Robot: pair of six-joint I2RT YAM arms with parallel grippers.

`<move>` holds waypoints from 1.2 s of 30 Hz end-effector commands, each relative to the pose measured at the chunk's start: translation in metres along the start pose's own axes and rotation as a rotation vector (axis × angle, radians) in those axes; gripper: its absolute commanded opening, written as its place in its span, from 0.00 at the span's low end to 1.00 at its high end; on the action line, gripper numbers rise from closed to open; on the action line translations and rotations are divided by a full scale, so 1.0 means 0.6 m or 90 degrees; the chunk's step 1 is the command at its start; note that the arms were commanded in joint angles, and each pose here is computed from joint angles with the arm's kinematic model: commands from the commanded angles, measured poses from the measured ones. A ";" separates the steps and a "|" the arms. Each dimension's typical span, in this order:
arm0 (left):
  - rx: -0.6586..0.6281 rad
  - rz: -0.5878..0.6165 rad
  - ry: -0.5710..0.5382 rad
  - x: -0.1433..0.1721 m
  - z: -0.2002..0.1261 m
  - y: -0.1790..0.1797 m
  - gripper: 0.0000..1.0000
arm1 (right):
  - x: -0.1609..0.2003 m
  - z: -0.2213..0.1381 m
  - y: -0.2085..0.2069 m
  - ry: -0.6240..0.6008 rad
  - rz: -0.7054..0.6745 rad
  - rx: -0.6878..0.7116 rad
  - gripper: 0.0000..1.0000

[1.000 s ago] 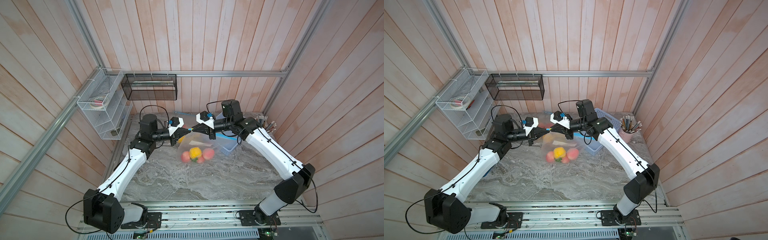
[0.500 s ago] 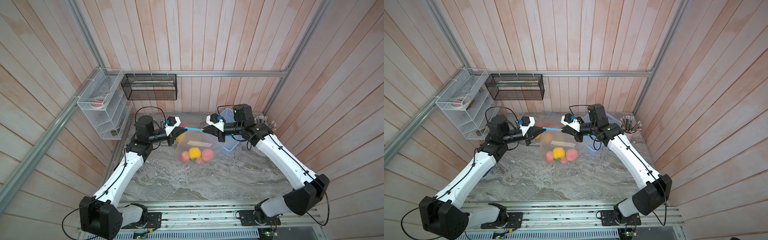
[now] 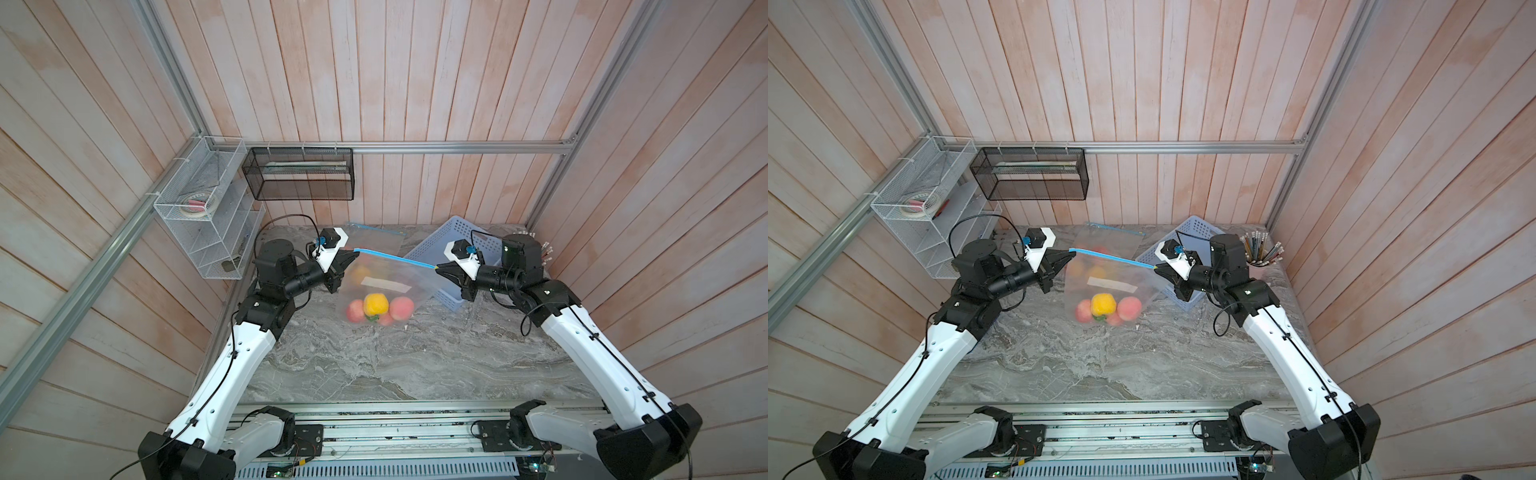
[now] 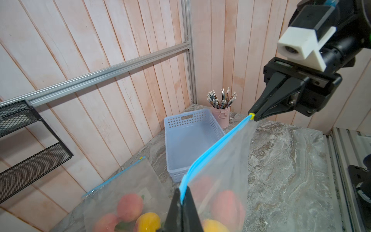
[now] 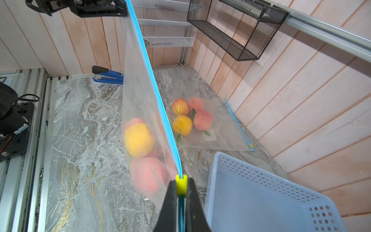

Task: Place the peach in a zip-top bag and seal the zipper
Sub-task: Zip the zipper food storage bag at the center of the board, then place the zipper food storage bag at the center of the board.

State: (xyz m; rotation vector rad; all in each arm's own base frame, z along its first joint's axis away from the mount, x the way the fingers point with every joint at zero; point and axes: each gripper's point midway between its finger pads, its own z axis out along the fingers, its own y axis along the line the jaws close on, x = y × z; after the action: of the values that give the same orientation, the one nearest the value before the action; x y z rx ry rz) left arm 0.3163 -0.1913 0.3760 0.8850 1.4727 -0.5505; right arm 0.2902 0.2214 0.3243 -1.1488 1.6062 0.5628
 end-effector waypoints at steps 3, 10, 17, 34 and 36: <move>-0.051 -0.023 -0.008 -0.003 -0.026 0.013 0.00 | 0.024 -0.021 -0.022 0.018 0.039 0.066 0.00; 0.003 -0.045 -0.015 0.009 -0.038 -0.026 0.00 | 0.018 -0.035 -0.018 0.010 0.035 0.073 0.00; -0.021 -0.081 0.009 0.033 -0.044 -0.024 0.00 | 0.012 -0.044 -0.020 0.002 0.042 0.078 0.00; -0.387 -0.250 0.088 0.134 -0.030 0.168 0.73 | 0.021 0.058 -0.170 -0.044 0.261 0.214 0.30; -0.440 -0.262 0.093 0.145 -0.045 0.189 0.80 | 0.017 0.043 -0.202 -0.061 0.282 0.284 0.53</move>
State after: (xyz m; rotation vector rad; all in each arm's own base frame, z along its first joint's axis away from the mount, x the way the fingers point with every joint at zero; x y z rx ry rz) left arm 0.3798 -0.1237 0.2921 0.3051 1.8698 -0.3720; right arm 0.3799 0.2090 0.2777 -0.6896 1.8867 0.5891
